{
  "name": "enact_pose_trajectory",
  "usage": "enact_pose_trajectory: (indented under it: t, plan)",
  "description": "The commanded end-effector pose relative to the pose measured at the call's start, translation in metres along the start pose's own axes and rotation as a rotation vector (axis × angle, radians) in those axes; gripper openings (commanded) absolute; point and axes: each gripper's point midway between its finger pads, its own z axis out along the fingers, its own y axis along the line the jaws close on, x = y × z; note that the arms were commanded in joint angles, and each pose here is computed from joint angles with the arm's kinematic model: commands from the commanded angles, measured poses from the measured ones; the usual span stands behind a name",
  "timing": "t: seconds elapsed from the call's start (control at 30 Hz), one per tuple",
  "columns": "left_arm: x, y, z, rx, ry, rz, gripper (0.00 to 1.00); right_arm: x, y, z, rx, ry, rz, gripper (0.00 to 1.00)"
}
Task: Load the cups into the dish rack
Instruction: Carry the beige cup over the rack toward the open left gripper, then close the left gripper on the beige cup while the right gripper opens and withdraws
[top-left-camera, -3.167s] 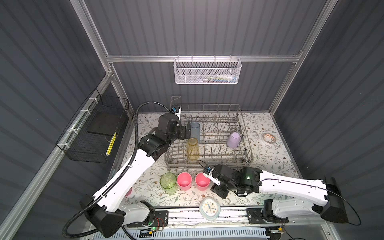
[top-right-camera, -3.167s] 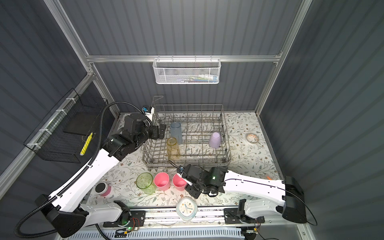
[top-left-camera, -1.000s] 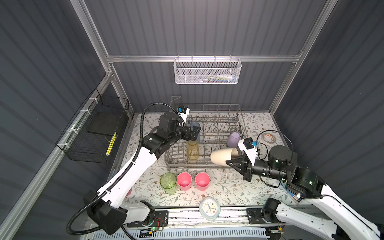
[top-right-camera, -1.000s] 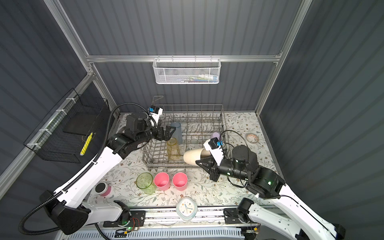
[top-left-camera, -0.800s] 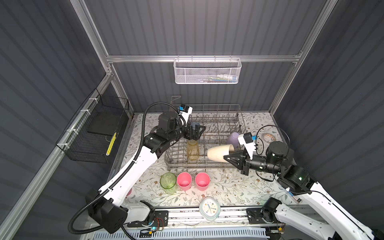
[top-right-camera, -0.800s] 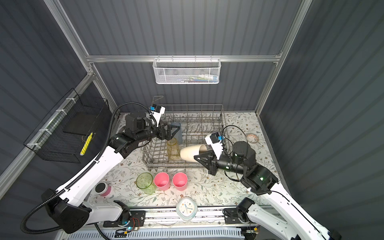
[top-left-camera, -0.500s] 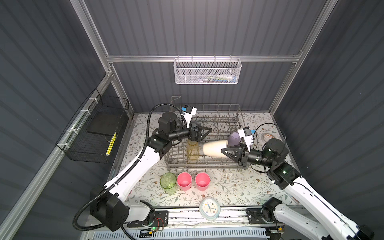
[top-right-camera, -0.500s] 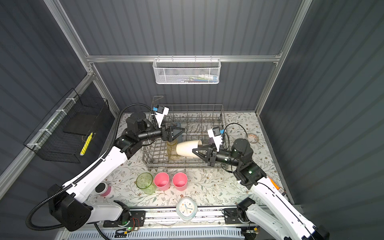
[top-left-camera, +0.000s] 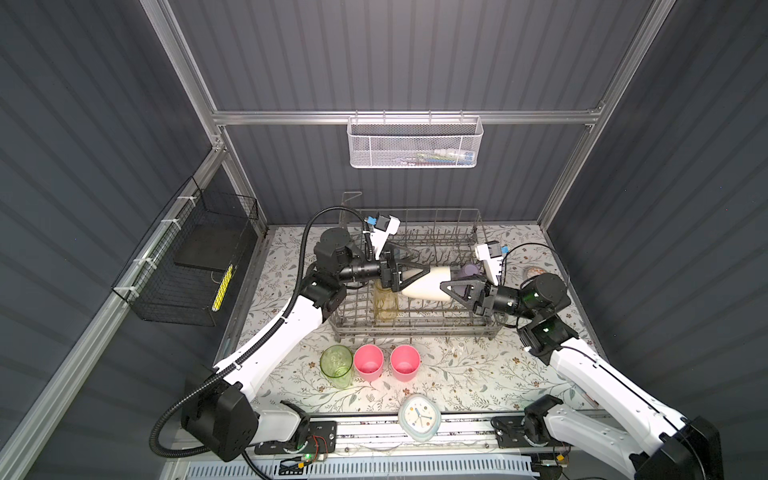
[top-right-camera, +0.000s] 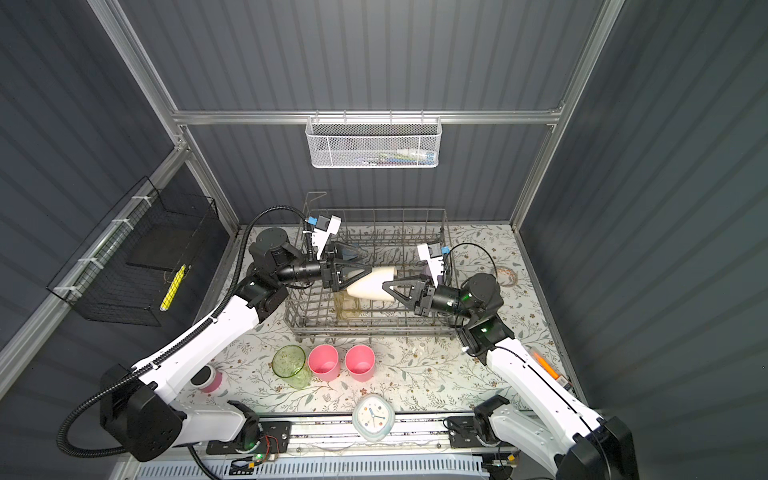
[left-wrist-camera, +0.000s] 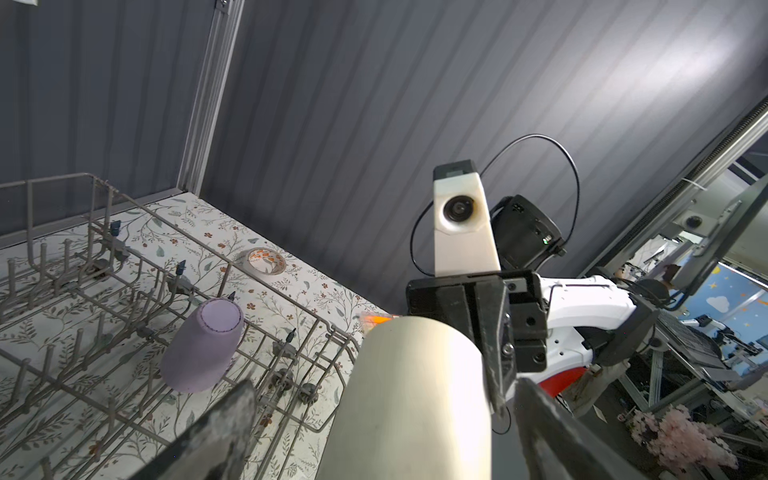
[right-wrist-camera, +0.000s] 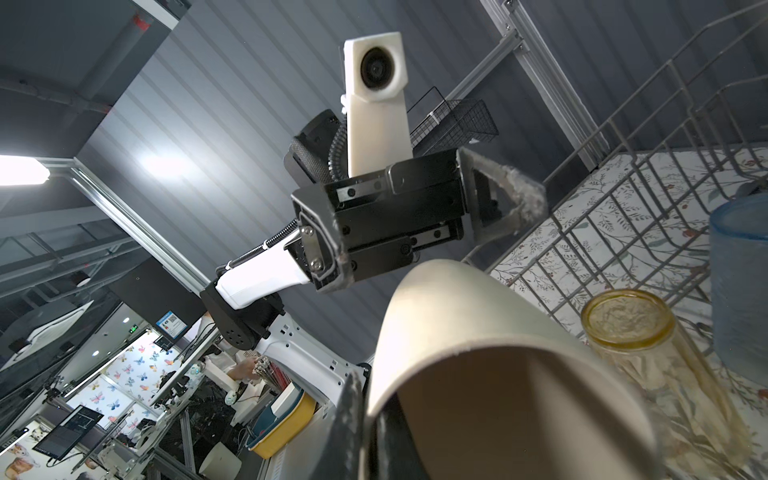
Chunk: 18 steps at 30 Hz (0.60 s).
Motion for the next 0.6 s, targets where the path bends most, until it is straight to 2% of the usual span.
enact_pose_trajectory:
  t: [0.0, 0.4, 0.57]
  plan:
    - [0.006, -0.006, 0.000, 0.064, 0.016, 0.002, 0.96, -0.012, 0.014, 0.000, -0.065, -0.024, -0.049, 0.05]
    - [0.019, 0.000, 0.002, 0.068, 0.052, -0.021, 0.89, -0.031, 0.017, 0.003, -0.127, -0.078, -0.049, 0.05]
    - [0.022, 0.002, 0.003, 0.071, 0.058, -0.027, 0.86, -0.031, 0.003, 0.008, -0.119, -0.076, -0.022, 0.05]
